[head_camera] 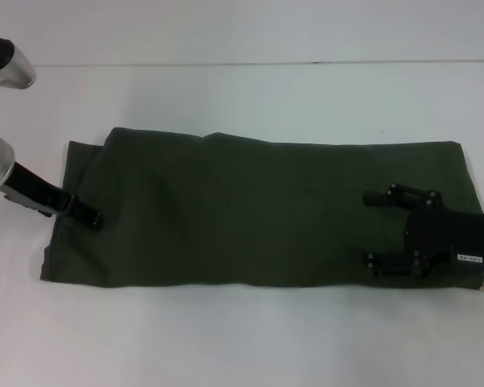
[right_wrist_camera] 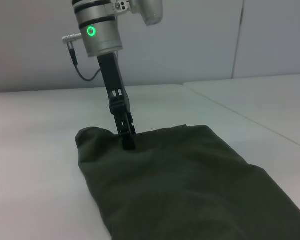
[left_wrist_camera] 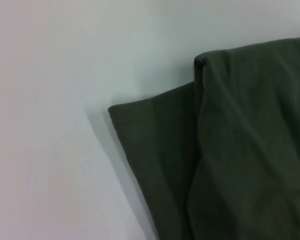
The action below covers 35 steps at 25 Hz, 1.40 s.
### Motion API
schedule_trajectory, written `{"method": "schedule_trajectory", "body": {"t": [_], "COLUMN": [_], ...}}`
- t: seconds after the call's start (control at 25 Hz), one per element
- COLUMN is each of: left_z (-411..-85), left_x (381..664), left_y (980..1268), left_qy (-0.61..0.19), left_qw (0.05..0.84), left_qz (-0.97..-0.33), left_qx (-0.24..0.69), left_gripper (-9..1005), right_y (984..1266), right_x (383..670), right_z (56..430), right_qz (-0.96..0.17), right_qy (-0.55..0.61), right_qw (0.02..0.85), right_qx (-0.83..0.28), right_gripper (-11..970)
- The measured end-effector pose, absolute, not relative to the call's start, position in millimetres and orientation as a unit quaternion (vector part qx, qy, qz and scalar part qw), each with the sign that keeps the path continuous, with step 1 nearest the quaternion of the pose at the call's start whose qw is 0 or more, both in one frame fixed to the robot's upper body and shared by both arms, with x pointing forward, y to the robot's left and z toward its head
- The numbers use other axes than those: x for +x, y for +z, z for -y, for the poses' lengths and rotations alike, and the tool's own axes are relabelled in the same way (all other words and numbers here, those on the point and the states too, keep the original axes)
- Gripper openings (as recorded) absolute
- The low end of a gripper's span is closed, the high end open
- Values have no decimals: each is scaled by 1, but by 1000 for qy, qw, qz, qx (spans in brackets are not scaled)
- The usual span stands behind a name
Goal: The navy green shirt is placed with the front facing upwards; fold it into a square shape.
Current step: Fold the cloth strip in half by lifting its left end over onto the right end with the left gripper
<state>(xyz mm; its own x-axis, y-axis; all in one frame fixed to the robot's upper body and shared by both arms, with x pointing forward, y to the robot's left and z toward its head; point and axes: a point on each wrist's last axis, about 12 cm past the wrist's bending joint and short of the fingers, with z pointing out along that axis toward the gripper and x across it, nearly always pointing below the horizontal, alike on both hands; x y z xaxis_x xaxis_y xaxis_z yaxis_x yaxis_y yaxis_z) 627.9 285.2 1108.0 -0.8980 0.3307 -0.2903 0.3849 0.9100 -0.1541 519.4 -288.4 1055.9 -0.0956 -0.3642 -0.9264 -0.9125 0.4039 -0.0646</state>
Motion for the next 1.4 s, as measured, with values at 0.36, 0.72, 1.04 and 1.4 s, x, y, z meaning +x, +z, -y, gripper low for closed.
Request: {"method": "schedule_trajectory", "body": {"t": [0.36,0.72,1.04,1.4], "left_z": [-281,-280,-281,-278], "left_x": [629,628,632,630], "left_y": [1109,1110,1120,1119], "left_qy": [-107,-108,-119,-123], "left_qw": [126,124,131,129], "left_qz": [-967,-967,-965,-962], "left_qx": [192,196,196,207], "left_gripper": [929,917,772,393], "right_y": [1056,1054,1053,1053], "right_x": [519,519,520,519], "right_z": [288,288,288,287], "right_qz": [-684,-687,-689,-689], "right_qy": [284,284,282,284], "right_qw": [484,484,484,483], "right_qx": [-466,-461,-460,-459], "right_gripper": [927,927,927,927]}}
